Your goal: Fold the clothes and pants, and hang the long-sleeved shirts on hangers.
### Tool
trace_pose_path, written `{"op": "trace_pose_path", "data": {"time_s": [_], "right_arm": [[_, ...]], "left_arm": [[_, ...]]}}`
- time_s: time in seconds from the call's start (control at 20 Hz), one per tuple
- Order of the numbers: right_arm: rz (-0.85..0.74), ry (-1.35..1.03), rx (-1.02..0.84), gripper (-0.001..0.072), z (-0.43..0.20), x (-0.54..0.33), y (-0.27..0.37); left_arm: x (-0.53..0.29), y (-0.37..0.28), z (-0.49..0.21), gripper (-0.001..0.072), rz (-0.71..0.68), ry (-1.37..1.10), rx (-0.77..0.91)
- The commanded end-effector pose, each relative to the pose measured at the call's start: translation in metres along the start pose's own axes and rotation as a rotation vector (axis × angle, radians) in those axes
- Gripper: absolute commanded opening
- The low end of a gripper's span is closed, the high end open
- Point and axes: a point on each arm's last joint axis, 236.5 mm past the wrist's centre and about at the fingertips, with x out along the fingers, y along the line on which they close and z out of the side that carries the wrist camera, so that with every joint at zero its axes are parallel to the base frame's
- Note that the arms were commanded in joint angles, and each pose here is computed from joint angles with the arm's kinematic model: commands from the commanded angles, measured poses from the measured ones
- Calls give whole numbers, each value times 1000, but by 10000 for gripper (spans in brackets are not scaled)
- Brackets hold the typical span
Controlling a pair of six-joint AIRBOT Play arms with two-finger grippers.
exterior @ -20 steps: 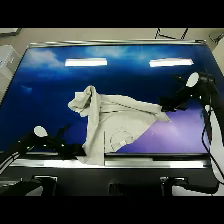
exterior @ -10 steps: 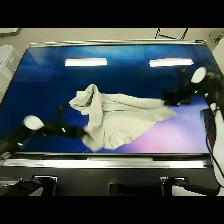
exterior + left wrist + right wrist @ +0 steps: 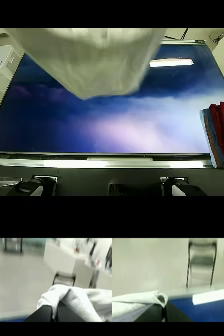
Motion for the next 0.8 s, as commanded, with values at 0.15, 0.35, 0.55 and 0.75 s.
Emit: {"op": "trace_pose_path", "data": {"time_s": [0.15,0.35,0.55,0.75], "right_arm": [[10,-359,-18,40,110,-110,12],[-7,-250,-19,40,79,-66,4],[-37,24,11,41,-31,56,-16],[-80,379,327,41,-209,173,-30]], "left_arm": [[-30,-8,43,27,14,-123,31],[14,34,-49,27,103,142,24],[46,85,-215,28,189,571,-47],[53,121,-378,28,305,873,-294]]}}
